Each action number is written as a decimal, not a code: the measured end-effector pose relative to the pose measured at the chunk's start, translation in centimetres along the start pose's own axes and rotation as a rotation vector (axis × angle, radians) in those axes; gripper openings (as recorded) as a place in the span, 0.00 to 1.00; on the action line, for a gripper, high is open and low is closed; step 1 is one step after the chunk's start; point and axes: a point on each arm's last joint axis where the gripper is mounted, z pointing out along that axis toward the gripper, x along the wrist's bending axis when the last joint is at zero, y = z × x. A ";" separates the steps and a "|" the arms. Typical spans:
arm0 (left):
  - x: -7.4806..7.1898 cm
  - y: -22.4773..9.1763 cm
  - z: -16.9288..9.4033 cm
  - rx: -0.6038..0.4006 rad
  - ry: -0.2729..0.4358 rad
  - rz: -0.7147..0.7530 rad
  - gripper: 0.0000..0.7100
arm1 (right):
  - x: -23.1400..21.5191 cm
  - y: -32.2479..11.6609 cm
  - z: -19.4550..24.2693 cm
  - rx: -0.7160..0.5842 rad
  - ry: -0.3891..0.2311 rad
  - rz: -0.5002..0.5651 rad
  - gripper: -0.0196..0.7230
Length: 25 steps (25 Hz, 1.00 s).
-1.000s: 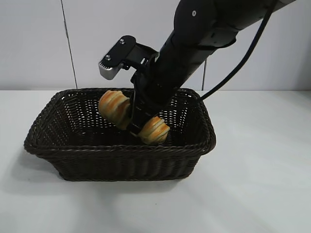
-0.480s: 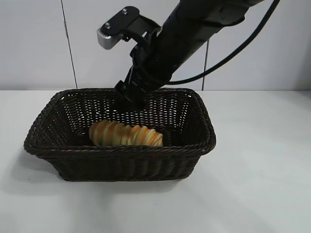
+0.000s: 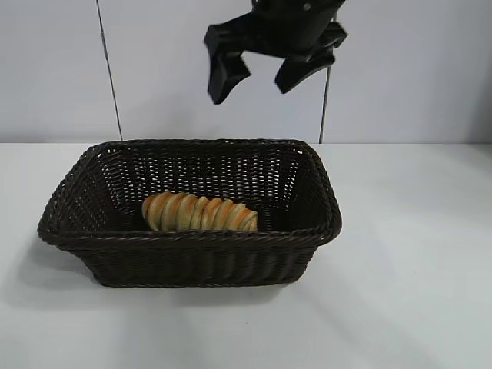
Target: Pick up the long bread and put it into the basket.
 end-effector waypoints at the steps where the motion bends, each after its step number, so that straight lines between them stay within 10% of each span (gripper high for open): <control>1: 0.0 0.0 0.0 0.000 0.000 0.000 0.98 | -1.1 -0.2 0.0 0.023 -0.022 0.019 0.96; 13: 0.0 0.0 0.0 0.000 0.000 0.000 0.98 | -12.4 -3.7 -1.3 0.232 -0.175 0.262 0.96; 25: 0.0 0.0 0.0 -0.001 0.000 0.000 0.98 | -10.3 -6.6 -17.7 -0.112 -0.219 0.280 0.96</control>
